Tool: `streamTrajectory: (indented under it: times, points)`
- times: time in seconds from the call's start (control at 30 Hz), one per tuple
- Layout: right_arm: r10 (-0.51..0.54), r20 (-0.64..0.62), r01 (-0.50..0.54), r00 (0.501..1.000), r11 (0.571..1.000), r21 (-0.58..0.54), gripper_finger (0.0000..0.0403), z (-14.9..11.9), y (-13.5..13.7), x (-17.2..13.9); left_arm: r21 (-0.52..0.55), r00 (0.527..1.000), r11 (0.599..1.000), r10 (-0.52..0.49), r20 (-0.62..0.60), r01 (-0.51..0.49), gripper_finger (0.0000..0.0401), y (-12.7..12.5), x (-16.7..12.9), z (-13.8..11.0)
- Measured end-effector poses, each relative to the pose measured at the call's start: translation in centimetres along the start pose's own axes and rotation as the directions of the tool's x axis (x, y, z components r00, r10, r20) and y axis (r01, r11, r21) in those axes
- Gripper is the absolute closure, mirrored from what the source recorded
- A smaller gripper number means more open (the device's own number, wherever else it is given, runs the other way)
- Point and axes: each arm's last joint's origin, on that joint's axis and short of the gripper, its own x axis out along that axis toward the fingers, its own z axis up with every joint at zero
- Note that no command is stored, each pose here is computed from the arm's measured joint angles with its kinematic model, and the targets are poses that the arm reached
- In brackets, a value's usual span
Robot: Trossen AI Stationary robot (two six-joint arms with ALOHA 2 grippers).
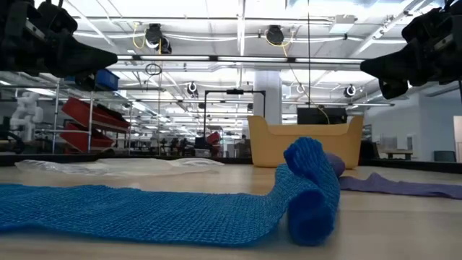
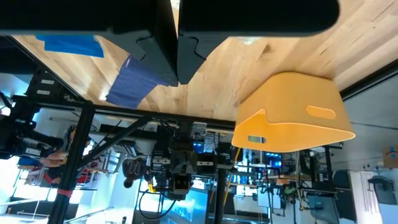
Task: Roll bandage
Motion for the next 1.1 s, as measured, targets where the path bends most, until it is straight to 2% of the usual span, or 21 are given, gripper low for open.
streamTrajectory:
  times: [0.43, 0.6, 0.83, 0.97, 1.03, 1.1]
  points:
    - [0.000, 0.000, 0.000, 1.000, 1.000, -0.004, 0.0396, 0.0, 0.0, 0.0, 0.000, 1.000, 1.000, 0.000, 0.000, 0.000, 0.0401, 0.0, 0.0, 0.0]
    - [0.000, 0.000, 0.000, 1.000, 0.993, -0.116, 0.0396, 0.0, 0.0, 0.0, 0.000, 1.000, 1.000, 0.000, 0.000, 0.000, 0.0401, 0.0, 0.0, 0.0]
    - [0.000, 0.003, 0.000, 1.000, 0.993, -0.121, 0.0396, 0.0, 0.0, 0.0, 0.015, 1.000, 1.000, 0.017, 0.003, -0.017, 0.0401, 0.1, 0.0, 0.0]
    - [-0.012, 0.117, 0.014, 0.993, 1.000, -0.017, 0.0396, 1.1, 0.0, -0.1, 0.077, 0.999, 0.996, 0.043, 0.029, -0.046, 0.0401, 0.1, 0.0, 0.3]
    - [-0.042, 0.203, 0.030, 0.978, 0.998, 0.061, 0.0396, 1.9, 0.0, -0.2, 0.050, 0.997, 0.998, 0.033, 0.075, -0.036, 0.0401, 0.1, 0.0, 0.7]
    - [-0.032, 0.278, 0.007, 0.960, 0.996, 0.091, 0.0396, 2.7, 0.1, -0.3, 0.010, 0.993, 1.000, 0.022, 0.115, -0.023, 0.0401, 0.0, -0.1, 1.1]
